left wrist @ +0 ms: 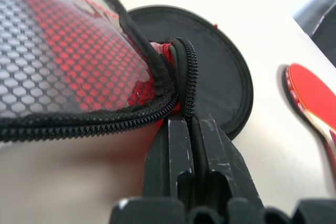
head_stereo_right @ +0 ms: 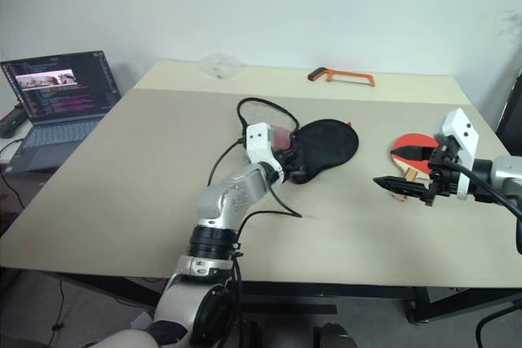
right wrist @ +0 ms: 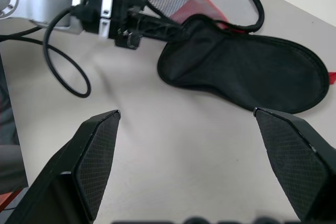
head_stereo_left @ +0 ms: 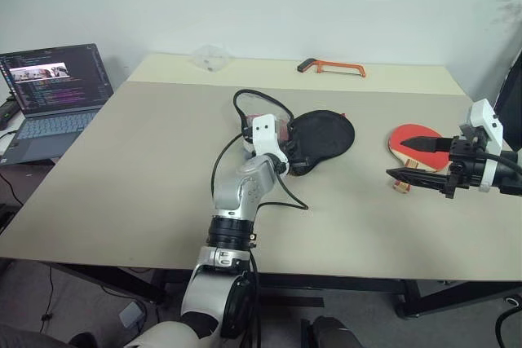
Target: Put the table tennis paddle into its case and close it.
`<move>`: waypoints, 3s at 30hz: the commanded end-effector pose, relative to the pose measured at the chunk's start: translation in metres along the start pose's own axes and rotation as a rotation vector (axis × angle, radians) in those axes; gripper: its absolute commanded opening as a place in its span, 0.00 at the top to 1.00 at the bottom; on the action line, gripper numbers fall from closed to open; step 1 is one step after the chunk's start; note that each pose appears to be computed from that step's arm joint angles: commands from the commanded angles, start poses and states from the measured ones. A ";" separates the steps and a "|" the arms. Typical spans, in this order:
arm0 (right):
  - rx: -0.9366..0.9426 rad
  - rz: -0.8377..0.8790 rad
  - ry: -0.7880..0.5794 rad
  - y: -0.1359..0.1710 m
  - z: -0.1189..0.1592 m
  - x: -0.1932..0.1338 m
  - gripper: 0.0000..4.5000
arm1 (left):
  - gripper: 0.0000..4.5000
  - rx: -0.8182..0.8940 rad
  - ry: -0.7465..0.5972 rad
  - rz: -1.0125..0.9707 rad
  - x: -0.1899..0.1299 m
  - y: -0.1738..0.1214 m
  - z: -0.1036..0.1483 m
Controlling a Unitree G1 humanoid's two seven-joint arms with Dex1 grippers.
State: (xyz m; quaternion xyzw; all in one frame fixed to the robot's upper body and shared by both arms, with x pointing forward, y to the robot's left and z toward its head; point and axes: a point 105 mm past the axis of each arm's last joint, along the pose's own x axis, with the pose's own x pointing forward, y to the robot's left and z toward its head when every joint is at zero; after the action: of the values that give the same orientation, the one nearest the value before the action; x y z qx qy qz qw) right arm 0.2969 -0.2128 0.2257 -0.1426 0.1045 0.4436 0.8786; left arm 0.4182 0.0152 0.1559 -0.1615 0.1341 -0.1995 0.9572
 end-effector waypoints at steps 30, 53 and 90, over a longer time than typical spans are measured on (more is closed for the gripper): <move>-0.085 -0.020 -0.006 -0.009 0.015 -0.007 0.00 | 0.27 0.141 0.114 -0.148 -0.008 -0.065 -0.010; -0.080 -0.021 0.005 -0.010 0.013 -0.010 0.00 | 0.21 0.130 0.086 -0.144 -0.072 0.056 0.049; -0.073 -0.039 -0.007 -0.008 0.013 -0.007 0.00 | 0.99 0.359 -0.013 -0.063 -0.012 -0.006 0.034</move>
State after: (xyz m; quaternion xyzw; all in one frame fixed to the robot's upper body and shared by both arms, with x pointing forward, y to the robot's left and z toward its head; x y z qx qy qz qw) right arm 0.3031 -0.2197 0.2284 -0.1661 0.1081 0.4304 0.8806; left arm 0.4208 0.0305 0.1796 -0.0022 0.1080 -0.2469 0.9630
